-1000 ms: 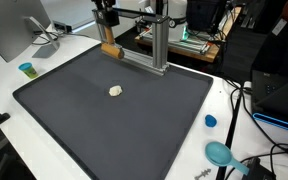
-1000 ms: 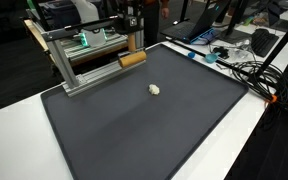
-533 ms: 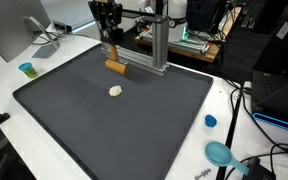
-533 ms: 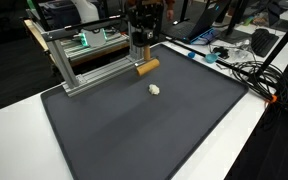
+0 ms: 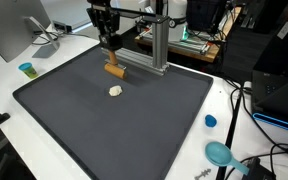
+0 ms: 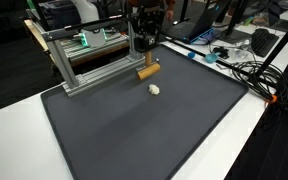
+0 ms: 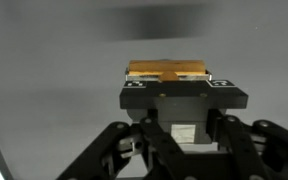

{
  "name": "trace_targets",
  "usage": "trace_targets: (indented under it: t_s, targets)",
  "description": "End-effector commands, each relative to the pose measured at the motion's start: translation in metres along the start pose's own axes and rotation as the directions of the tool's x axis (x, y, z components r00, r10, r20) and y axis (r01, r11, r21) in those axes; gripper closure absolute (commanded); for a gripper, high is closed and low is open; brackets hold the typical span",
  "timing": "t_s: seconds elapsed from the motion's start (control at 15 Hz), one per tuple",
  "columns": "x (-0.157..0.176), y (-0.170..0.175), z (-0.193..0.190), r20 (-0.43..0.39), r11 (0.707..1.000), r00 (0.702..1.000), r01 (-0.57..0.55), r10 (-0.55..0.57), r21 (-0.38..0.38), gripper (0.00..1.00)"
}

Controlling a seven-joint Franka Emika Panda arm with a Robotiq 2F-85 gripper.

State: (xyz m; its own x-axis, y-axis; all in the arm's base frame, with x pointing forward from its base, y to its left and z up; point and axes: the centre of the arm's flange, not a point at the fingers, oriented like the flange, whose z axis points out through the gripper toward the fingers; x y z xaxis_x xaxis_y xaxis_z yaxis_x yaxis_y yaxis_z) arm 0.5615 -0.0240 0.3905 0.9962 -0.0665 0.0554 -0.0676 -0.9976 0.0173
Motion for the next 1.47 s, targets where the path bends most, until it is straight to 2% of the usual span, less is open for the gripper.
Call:
trace_targets:
  t_s: [0.0,0.47,1.07,1.4]
  targets:
    - [0.029,-0.005,0.001,-0.008,1.0,1.0,-0.011,0.011,-0.019,0.78]
    - [0.054,-0.011,0.022,0.01,1.0,1.0,-0.009,0.009,-0.027,0.78]
    - [0.066,-0.005,0.061,0.055,0.999,0.998,-0.031,0.032,-0.028,0.78]
    - [0.064,-0.001,0.08,0.118,0.998,0.992,-0.044,0.05,-0.054,0.78]
